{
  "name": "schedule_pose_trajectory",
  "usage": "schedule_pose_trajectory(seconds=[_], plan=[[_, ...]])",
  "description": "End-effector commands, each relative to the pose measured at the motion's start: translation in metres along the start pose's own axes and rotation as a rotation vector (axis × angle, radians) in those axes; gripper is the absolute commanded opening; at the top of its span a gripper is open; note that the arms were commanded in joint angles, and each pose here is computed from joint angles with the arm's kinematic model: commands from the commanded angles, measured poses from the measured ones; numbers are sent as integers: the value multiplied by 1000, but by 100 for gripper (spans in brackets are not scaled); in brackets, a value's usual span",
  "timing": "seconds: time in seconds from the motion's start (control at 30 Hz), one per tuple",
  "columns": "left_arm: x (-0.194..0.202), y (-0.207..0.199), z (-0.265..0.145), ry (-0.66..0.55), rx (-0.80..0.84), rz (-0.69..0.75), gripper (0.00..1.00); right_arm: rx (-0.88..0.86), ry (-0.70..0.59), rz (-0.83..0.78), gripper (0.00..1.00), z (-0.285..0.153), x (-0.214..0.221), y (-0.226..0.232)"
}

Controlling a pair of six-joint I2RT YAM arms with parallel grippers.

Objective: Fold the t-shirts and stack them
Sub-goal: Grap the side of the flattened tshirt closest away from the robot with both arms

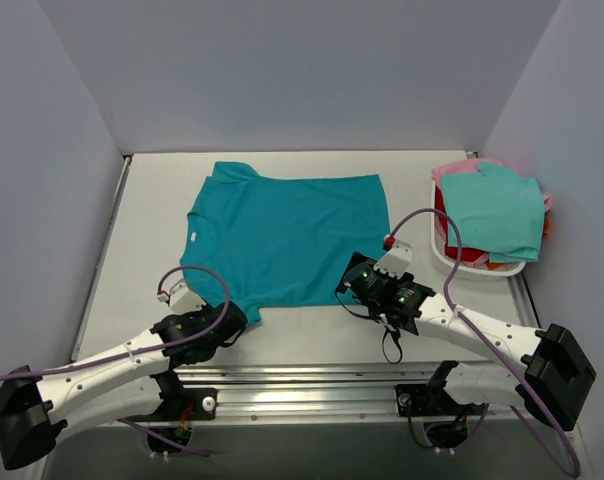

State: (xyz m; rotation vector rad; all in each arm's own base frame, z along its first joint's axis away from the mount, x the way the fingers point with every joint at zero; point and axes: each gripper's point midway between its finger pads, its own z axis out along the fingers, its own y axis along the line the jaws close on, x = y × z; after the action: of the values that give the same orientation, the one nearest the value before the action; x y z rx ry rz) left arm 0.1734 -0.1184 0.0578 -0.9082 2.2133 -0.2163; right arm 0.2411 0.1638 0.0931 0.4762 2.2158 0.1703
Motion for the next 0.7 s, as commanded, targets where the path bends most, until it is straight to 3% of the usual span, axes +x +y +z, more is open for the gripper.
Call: schedule_pose_trajectory(seconds=[0.0,0.27,0.67], plan=[[-26,13,-13,-65,-37,86,2,35,56,54,100,10,17,-14],[-30,19,-12,-84,-18,113,2,116,111,224,93,14,61,-64],[-30,15,-11,-73,1,120,2,173,69,272,88,17,58,-78]])
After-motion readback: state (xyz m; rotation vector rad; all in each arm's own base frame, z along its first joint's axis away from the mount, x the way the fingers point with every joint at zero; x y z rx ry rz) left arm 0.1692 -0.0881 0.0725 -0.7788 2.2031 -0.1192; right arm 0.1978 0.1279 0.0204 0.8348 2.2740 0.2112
